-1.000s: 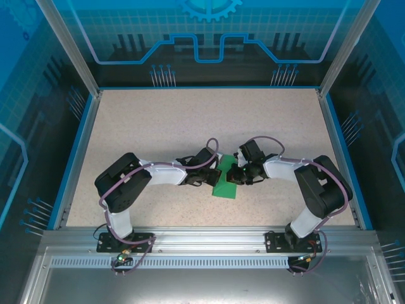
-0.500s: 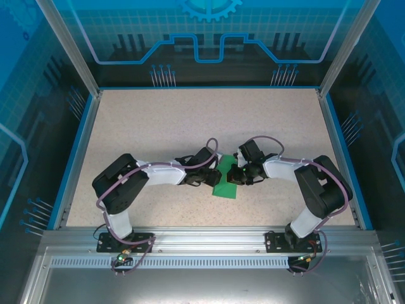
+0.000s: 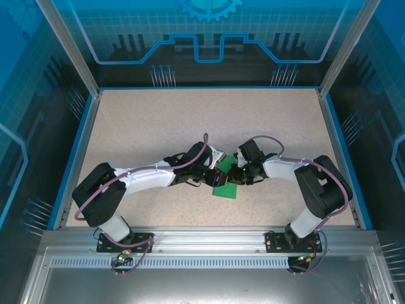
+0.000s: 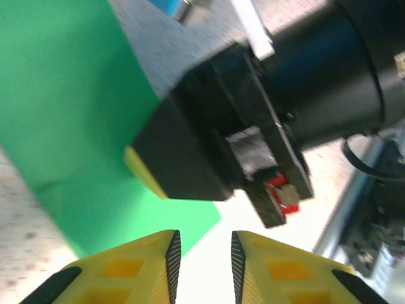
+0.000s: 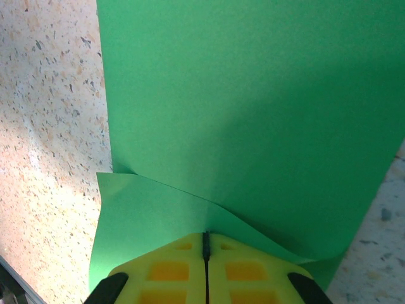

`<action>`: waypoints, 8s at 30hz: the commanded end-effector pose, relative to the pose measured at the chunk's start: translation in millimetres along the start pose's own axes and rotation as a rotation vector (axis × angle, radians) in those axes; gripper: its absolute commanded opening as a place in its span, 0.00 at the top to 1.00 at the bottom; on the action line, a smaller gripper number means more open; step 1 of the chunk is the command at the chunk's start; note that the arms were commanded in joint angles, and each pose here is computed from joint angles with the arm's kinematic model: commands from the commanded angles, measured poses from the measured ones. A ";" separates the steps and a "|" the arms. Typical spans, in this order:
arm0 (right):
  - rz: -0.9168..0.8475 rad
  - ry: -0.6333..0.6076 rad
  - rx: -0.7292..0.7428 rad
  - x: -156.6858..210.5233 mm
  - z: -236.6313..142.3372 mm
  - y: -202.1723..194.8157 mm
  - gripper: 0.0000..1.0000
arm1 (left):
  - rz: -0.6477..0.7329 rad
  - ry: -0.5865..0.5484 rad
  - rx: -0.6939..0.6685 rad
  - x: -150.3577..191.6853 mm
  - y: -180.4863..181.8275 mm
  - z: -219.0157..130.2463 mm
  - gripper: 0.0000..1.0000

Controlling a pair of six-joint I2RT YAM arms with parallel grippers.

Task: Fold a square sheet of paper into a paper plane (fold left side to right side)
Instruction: Fold the triangle a second time at the center of the table.

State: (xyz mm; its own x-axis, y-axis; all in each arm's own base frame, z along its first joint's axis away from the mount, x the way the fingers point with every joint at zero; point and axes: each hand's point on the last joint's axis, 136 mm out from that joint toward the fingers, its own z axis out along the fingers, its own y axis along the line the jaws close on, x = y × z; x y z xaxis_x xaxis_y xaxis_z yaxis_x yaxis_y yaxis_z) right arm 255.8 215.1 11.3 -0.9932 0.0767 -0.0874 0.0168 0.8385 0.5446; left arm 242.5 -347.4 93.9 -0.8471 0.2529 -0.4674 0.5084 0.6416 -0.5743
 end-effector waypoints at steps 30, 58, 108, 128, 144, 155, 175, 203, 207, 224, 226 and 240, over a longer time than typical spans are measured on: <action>-0.003 0.038 0.095 9.5 -1.7 -15.1 0.93 | -0.134 0.194 -0.090 59.7 52.2 43.4 0.72; -0.010 0.042 0.101 7.0 -4.1 -14.8 0.94 | -0.139 0.164 -0.063 69.4 37.3 -0.1 0.85; -0.192 0.202 0.100 45.6 11.4 10.2 0.96 | -0.197 0.271 -0.272 98.3 97.4 33.4 0.89; -0.155 0.166 0.195 10.1 -13.3 -26.6 0.96 | -0.208 0.303 -0.296 109.3 106.0 36.3 0.90; -0.068 0.151 0.221 -4.3 -33.0 -61.5 0.96 | -0.209 0.301 -0.294 108.7 105.4 37.1 0.90; -0.030 0.136 0.093 -10.3 -41.3 -58.0 0.96 | -0.207 0.297 -0.295 107.7 105.1 35.8 0.90; -0.071 0.160 -0.076 7.8 -26.8 -10.7 0.95 | -0.193 0.245 -0.247 87.4 90.1 34.1 0.90; -0.022 0.226 0.092 20.7 -11.3 -45.0 0.96 | -0.101 0.227 -0.081 36.5 33.2 61.1 0.90; -0.025 0.227 0.103 20.9 -11.7 -47.0 0.96 | -0.107 0.248 -0.135 47.8 45.6 57.2 0.90; -0.034 0.210 0.082 16.6 -15.5 -44.1 0.96 | -0.234 0.281 -0.212 111.1 92.0 20.3 0.90; -0.045 0.195 0.061 12.9 -17.2 -38.4 0.95 | -0.235 0.272 -0.218 111.6 94.1 16.0 0.90; -0.127 -0.166 -0.061 -24.7 -91.9 -7.6 0.47 | -0.158 0.017 -0.078 27.9 56.6 -10.6 0.55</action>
State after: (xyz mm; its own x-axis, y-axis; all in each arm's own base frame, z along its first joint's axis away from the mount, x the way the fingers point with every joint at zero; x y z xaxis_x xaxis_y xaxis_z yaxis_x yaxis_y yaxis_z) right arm 272.2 174.8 83.2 -0.9678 0.0220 -0.2506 -0.1367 0.7901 0.5975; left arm 230.1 -288.7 33.4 -0.9348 0.1837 -0.3040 0.3327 0.7526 -0.5683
